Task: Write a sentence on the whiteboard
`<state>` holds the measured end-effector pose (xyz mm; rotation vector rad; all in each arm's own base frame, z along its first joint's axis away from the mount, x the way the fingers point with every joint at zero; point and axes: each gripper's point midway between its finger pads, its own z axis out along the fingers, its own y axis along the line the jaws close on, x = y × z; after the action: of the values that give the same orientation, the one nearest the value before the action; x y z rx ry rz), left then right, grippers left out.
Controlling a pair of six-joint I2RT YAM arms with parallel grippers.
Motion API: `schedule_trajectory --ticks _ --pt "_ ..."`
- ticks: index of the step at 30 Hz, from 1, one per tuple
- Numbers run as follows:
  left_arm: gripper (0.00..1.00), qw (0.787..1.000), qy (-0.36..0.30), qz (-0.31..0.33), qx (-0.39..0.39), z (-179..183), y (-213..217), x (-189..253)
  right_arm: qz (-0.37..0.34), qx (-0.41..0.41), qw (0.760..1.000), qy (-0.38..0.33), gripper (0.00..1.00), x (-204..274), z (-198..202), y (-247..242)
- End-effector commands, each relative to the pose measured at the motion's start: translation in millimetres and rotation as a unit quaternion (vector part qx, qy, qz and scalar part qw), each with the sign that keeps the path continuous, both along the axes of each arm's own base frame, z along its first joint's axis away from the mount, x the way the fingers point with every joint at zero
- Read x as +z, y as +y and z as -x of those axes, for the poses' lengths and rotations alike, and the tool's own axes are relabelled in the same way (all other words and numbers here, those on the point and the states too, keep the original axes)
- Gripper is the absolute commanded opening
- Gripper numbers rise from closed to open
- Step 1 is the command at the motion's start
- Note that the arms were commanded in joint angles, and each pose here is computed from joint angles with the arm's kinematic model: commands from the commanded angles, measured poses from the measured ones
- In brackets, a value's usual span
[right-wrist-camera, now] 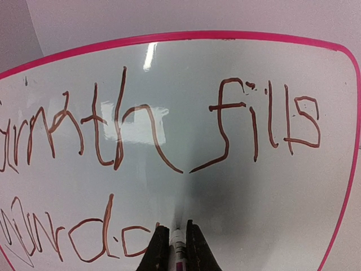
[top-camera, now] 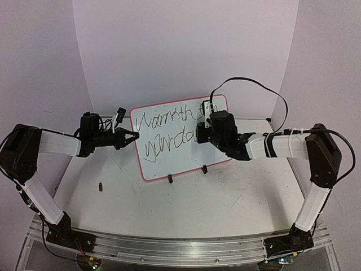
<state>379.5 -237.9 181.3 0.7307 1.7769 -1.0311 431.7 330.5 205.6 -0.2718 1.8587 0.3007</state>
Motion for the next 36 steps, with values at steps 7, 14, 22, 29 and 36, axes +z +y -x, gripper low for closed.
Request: schedule_trajectory --ticks 7,14,22,29,36 --pt "0.00 0.995 -0.025 -0.077 0.051 -21 13 -32 -0.009 -0.005 1.000 0.024 0.00 -20 9 -8" --pt "0.00 0.995 -0.024 -0.077 0.050 -21 13 -32 -0.004 -0.030 1.000 0.009 0.00 -11 0 -17" --pt "0.00 0.996 -0.023 -0.078 0.048 -20 13 -34 -0.007 -0.044 0.998 -0.032 0.00 25 -16 -24" --pt "0.00 0.996 -0.023 -0.078 0.049 -20 13 -34 -0.009 -0.041 0.998 -0.046 0.00 37 -22 -22" --pt "0.00 0.995 -0.024 -0.079 0.049 -20 13 -34 -0.013 -0.031 0.999 -0.028 0.00 24 -15 -21"
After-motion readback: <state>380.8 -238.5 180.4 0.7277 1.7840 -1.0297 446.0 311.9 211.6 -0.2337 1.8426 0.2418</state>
